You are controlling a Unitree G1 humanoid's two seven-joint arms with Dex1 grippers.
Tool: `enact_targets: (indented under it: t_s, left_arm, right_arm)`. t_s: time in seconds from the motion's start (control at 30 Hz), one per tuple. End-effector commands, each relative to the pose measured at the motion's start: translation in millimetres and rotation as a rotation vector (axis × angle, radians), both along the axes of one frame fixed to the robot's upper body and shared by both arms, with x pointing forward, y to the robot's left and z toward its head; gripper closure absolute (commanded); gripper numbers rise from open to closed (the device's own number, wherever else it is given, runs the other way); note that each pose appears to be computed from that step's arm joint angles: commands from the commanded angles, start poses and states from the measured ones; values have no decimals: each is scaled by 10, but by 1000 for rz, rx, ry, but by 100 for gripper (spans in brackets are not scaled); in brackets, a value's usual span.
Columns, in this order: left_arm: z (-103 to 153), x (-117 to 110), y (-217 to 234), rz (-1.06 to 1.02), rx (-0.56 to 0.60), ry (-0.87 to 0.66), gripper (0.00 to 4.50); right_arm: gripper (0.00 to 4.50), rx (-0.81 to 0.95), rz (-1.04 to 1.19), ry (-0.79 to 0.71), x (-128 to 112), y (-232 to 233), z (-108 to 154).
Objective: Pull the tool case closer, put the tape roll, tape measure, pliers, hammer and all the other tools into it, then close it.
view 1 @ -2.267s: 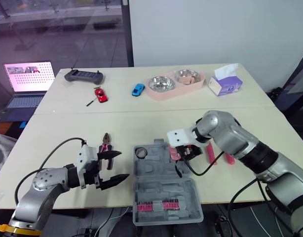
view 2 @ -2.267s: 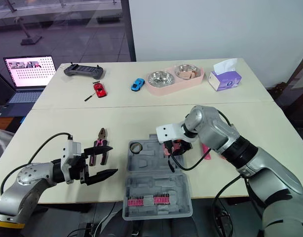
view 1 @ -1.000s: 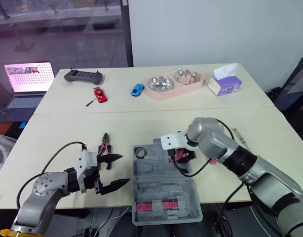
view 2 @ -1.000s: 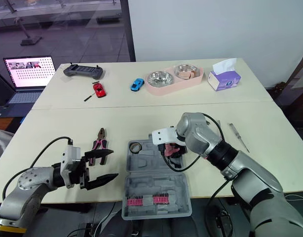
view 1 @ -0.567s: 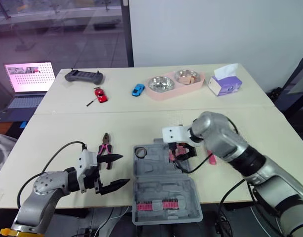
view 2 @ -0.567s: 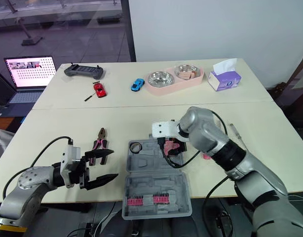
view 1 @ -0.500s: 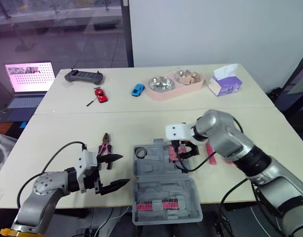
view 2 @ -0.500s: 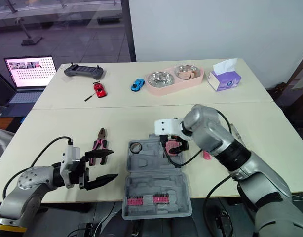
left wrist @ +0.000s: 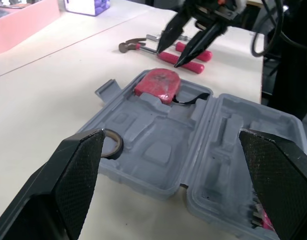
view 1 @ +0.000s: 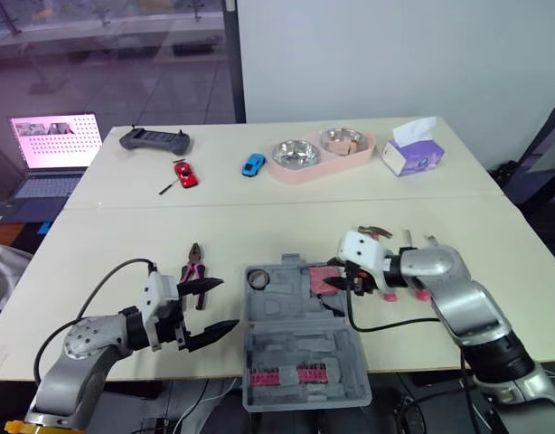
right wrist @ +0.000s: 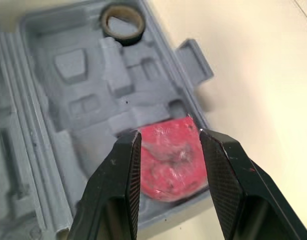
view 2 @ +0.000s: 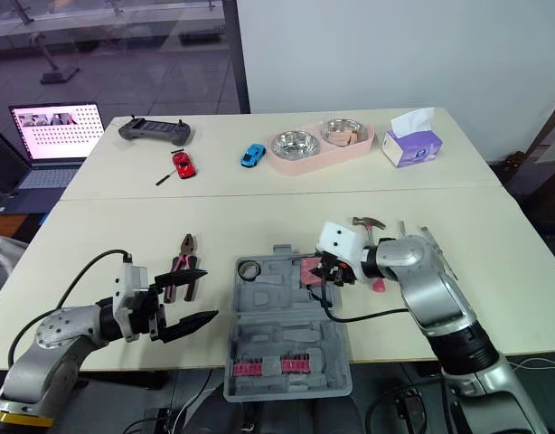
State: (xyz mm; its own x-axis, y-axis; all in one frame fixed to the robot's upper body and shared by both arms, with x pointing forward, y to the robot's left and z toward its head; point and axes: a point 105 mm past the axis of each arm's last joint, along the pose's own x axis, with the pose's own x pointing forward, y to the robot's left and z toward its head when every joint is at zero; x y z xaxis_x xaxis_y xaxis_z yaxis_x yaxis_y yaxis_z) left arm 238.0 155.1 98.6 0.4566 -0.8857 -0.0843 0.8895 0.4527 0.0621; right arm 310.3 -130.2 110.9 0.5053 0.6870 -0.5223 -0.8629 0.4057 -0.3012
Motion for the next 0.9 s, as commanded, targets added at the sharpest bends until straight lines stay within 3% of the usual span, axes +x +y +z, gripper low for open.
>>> enact_targets:
  t_s: [0.03,0.5,0.9]
  left_arm:
    - [99,85,2,34,-29,-42,0]
    - [99,77,-23,33,-19,-48,0]
    - [136,82,-74,41,-28,-58,0]
  right_arm:
    - [256,133,-15,-161,69,80,221]
    - [256,53,-50,-121,25,-37,-331]
    - [256,15,-246,170,-8,-246,-840]
